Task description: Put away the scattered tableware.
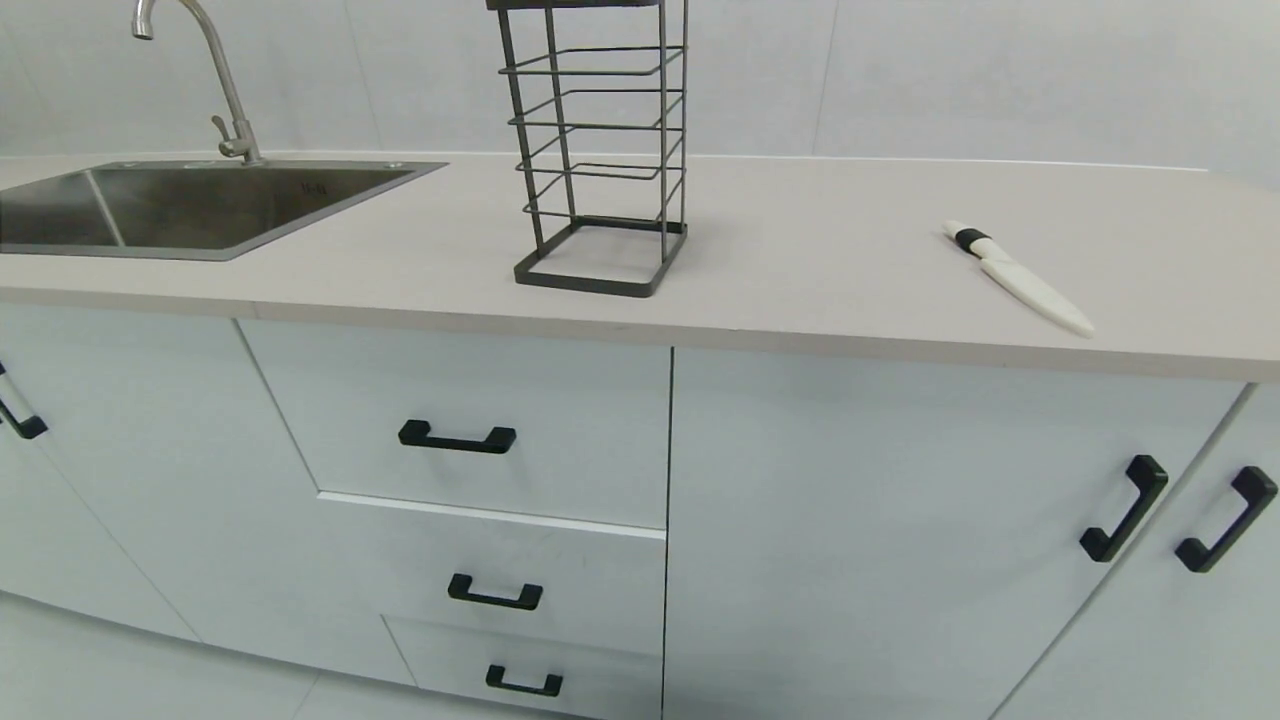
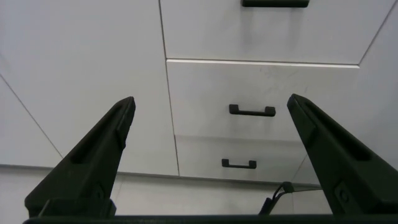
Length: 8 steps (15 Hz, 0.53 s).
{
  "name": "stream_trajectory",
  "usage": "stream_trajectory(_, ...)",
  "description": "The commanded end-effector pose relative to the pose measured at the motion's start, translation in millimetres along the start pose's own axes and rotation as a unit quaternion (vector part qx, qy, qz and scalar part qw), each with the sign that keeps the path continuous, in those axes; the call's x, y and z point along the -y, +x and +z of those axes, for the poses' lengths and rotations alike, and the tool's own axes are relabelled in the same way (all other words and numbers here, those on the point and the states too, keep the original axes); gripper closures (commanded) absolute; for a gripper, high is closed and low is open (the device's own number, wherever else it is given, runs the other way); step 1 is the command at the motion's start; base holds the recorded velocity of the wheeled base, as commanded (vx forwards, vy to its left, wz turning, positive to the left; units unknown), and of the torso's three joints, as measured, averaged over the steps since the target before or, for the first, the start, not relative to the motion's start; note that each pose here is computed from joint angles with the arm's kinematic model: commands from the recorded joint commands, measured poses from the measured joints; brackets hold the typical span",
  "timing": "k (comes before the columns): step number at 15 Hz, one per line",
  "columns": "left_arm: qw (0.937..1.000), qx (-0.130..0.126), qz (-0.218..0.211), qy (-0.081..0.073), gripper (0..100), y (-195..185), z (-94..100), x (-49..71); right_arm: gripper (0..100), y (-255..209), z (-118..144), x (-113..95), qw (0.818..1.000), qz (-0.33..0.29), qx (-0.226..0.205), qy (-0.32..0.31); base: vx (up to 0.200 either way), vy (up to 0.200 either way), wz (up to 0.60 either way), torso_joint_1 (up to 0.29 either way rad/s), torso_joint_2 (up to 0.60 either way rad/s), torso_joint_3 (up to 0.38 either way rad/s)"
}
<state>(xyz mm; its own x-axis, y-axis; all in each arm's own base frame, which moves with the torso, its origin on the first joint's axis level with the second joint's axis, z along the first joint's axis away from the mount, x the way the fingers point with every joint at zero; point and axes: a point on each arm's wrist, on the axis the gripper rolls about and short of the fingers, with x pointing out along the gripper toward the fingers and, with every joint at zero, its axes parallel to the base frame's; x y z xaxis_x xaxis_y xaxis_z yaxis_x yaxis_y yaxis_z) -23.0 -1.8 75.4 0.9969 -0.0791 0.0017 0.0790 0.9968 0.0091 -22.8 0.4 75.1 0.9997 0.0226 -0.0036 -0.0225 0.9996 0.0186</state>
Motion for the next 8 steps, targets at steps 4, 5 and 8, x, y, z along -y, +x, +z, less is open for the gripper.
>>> stream_trajectory(4, 1.0000, -0.001, 0.000, -0.001, 0, 0.1, 0.0, 0.0, 0, 0.1, 0.1, 0.0, 1.000, 0.001, -0.001, 0.000, 0.000, 0.000, -0.15, 0.001, 0.00, 0.001)
stream_trajectory(5, 1.0000, -0.001, 0.000, -0.001, 0, 0.1, 0.0, 0.0, 0, 0.1, -0.1, 0.0, 1.000, 0.001, -0.001, 0.000, 0.000, 0.000, -0.60, -0.007, 0.01, 0.002)
stream_trajectory(8, 1.0000, -0.002, 0.000, -0.001, 0, 0.1, -0.1, 0.0, 0, 0.1, -0.1, 0.0, 1.000, 0.001, -0.001, 0.000, 0.000, 0.000, -0.20, -0.001, 0.00, 0.001)
